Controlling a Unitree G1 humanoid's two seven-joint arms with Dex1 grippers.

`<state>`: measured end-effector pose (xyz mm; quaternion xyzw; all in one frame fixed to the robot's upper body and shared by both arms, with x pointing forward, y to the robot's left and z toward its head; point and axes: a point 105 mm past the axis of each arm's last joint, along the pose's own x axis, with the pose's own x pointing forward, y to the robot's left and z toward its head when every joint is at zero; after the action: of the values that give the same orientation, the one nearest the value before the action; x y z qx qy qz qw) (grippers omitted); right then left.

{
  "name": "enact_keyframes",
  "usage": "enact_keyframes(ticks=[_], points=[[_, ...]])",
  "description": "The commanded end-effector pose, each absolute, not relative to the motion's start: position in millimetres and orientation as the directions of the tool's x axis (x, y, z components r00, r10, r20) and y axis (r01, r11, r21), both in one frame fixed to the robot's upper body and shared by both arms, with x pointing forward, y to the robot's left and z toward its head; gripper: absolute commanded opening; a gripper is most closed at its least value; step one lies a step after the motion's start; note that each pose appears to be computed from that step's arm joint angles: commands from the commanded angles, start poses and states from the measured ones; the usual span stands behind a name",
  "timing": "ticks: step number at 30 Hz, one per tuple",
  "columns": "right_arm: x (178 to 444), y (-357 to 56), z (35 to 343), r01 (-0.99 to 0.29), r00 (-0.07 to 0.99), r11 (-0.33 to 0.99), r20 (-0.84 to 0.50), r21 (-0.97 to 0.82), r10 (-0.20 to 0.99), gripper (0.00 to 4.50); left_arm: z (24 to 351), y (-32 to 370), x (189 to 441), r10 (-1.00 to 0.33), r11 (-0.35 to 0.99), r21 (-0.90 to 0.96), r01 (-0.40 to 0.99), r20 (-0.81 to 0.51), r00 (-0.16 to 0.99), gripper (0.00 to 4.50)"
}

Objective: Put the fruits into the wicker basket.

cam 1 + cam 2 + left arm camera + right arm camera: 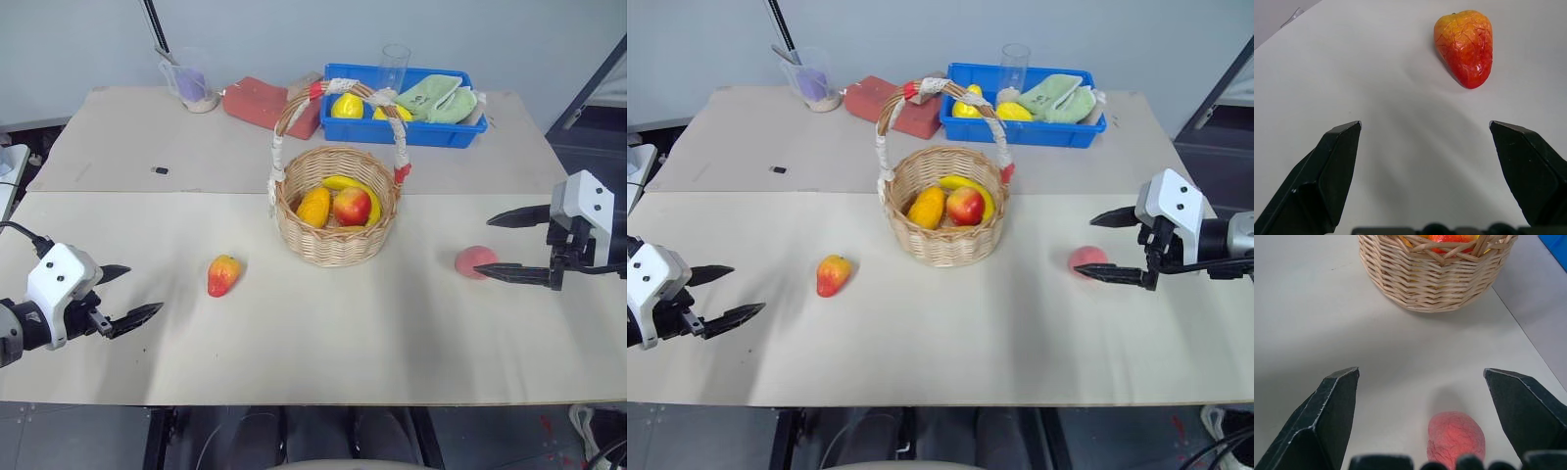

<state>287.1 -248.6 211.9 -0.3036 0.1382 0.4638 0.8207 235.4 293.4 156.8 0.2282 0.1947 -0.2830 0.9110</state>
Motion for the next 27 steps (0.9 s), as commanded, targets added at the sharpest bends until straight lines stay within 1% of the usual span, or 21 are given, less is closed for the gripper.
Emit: enact_keyframes(ticks=[1,4,13,20,23,27], points=[[281,-260,222,-0.824,0.564,0.396,-0.51,-0.405,0.65,4.49,163,292,234,-0.433,0.716,0.336,0.612,-0.475,0.766,4.5],[272,-273,214,-0.828,0.561,0.418,-0.554,-0.373,0.616,4.49,164,295,235,-0.421,0.72,0.343,0.603,-0.475,0.773,4.5],[265,-283,213,-0.82,0.571,0.439,-0.571,-0.367,0.589,4.49,165,298,233,-0.445,0.707,0.341,0.62,-0.467,0.764,4.5],[264,-285,211,-0.817,0.575,0.442,-0.576,-0.369,0.581,4.49,163,300,233,-0.44,0.705,0.344,0.62,-0.473,0.763,4.5],[264,-285,212,-0.816,0.577,0.443,-0.575,-0.372,0.58,4.49,166,304,235,-0.436,0.738,0.318,0.595,-0.448,0.78,4.5],[265,-284,212,-0.816,0.577,0.44,-0.571,-0.375,0.584,4.49,171,300,239,-0.449,0.748,0.311,0.587,-0.414,0.792,4.5]])
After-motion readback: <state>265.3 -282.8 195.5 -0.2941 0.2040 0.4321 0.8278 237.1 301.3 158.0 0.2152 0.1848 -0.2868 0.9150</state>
